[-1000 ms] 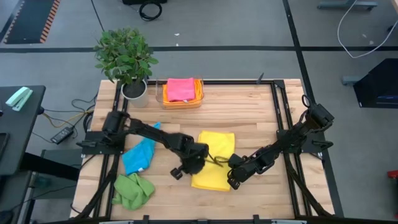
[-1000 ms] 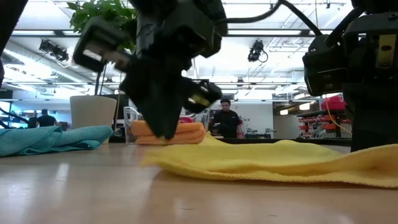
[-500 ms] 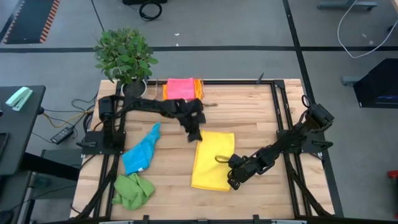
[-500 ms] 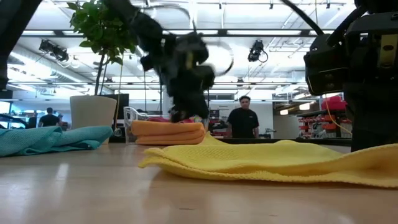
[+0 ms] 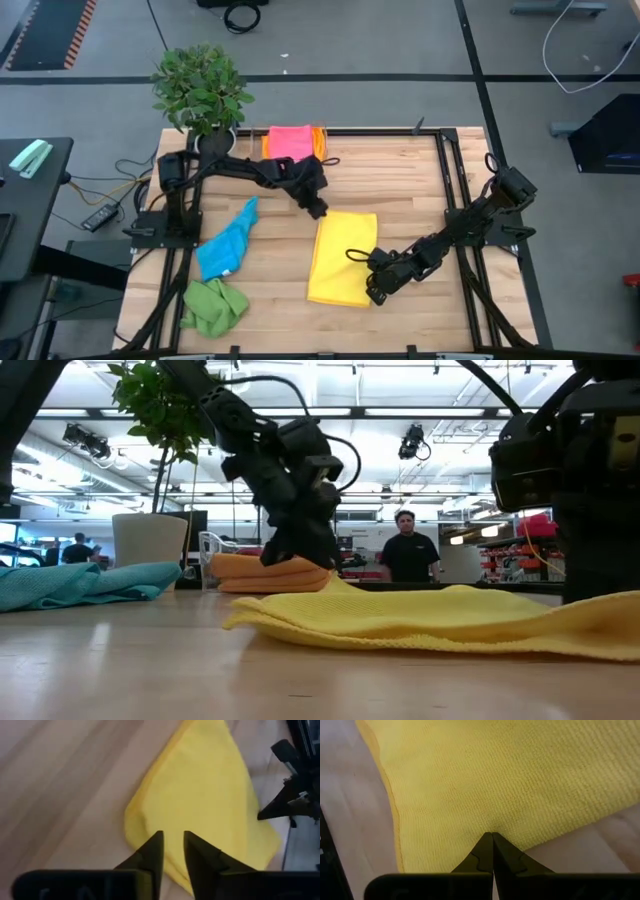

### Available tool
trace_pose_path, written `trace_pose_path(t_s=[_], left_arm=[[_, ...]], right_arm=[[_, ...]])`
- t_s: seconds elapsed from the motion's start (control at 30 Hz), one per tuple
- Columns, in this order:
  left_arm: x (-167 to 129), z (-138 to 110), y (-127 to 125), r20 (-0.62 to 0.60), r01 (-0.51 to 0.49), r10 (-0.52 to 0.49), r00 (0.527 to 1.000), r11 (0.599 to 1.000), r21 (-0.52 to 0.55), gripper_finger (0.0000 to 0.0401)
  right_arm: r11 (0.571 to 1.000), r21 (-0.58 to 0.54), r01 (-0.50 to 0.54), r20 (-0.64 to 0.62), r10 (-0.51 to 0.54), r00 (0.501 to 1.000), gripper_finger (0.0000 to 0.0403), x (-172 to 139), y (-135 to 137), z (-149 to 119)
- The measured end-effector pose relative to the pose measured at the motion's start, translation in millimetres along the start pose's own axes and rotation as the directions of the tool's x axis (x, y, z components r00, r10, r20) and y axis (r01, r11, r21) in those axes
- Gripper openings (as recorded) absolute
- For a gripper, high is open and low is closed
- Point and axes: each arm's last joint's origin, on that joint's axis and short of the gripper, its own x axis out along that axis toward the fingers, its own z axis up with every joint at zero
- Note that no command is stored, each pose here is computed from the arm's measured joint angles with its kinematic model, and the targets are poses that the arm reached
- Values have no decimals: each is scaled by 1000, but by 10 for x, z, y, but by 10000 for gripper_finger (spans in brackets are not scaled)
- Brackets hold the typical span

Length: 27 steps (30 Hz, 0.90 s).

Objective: Fold microfiber towels
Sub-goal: Fold the yellow microfiber cloth

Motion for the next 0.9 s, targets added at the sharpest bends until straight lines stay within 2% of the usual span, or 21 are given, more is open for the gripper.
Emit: trace_pose_path(t_s=[0.17, 0.3, 0.43, 0.6, 0.9], left_arm=[[17, -3, -6, 59, -111, 111, 992, 994, -5, 150], [8, 9, 12, 69, -122, 123, 990, 992, -19, 199], [13, 1, 1, 60, -113, 114, 992, 993, -20, 228], [20, -6, -8, 68, -128, 129, 989, 992, -20, 233], [57, -41, -68, 91, -172, 171, 981, 985, 2, 193]], right_arm=[[1000, 2, 3, 13, -3, 1000, 5, 8, -10, 38], [1000, 3, 3, 12, -3, 1000, 5, 10, -14, 47], [1000, -2, 3, 13, -3, 1000, 5, 10, -14, 47], [1000, -19, 4, 13, -3, 1000, 5, 10, -15, 50], [1000, -19, 8, 20, -8, 1000, 5, 18, -31, 96]])
